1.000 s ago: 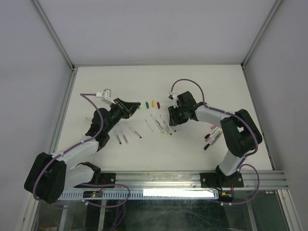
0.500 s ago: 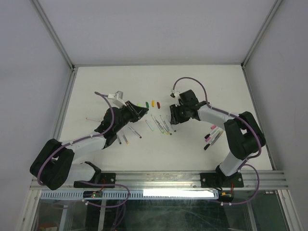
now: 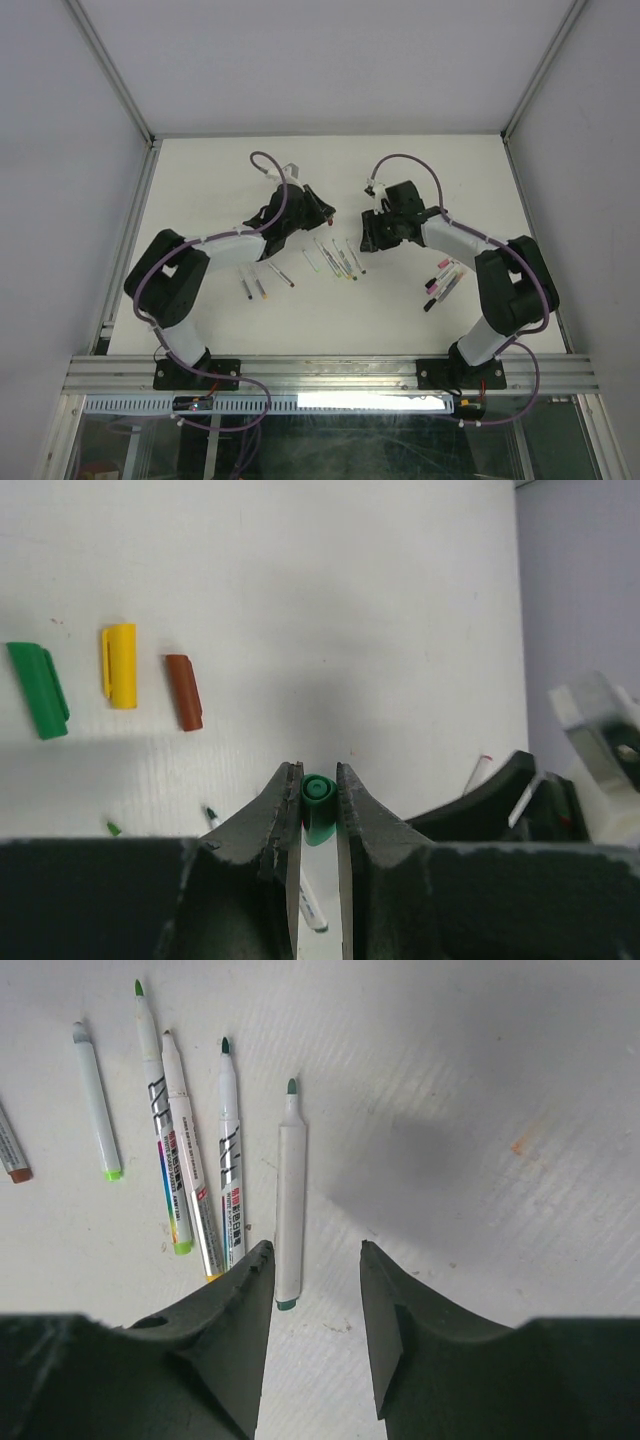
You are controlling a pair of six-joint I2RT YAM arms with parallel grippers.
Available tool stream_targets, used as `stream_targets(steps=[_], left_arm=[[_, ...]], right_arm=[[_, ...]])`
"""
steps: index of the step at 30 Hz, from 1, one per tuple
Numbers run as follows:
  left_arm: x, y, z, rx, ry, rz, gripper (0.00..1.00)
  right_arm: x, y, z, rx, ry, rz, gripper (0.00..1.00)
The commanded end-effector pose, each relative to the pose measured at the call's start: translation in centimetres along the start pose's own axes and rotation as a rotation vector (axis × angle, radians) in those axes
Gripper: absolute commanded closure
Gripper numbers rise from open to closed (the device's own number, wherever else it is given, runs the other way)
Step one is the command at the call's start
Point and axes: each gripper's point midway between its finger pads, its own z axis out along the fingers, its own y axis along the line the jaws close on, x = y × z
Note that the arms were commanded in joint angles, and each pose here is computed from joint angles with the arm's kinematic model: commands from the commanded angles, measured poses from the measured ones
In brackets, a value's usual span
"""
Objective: Open the pen caps
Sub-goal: Place the pen cap at the center of the board.
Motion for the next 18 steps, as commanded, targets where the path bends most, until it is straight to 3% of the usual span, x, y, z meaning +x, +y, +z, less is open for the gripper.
stream_targets(steps=[1, 8, 18], left_arm=[[0.7, -0.3, 3.2, -0.101, 0.06, 0.06, 1.0], [2.0, 0.0, 7.8, -0.217, 0.135, 0.161, 1.0], [3.1, 2.5, 10.1, -0.37, 0.177, 0.246, 0.99]], right_arm=[[-3.5, 0.5, -2.3, -0.031, -0.109, -0.016, 0.58], [-4.1, -0.5, -3.2, -0.025, -0.139, 0.016, 0.58], [-4.5, -1.3, -4.1, -0.021, -0.166, 0.042, 0.58]])
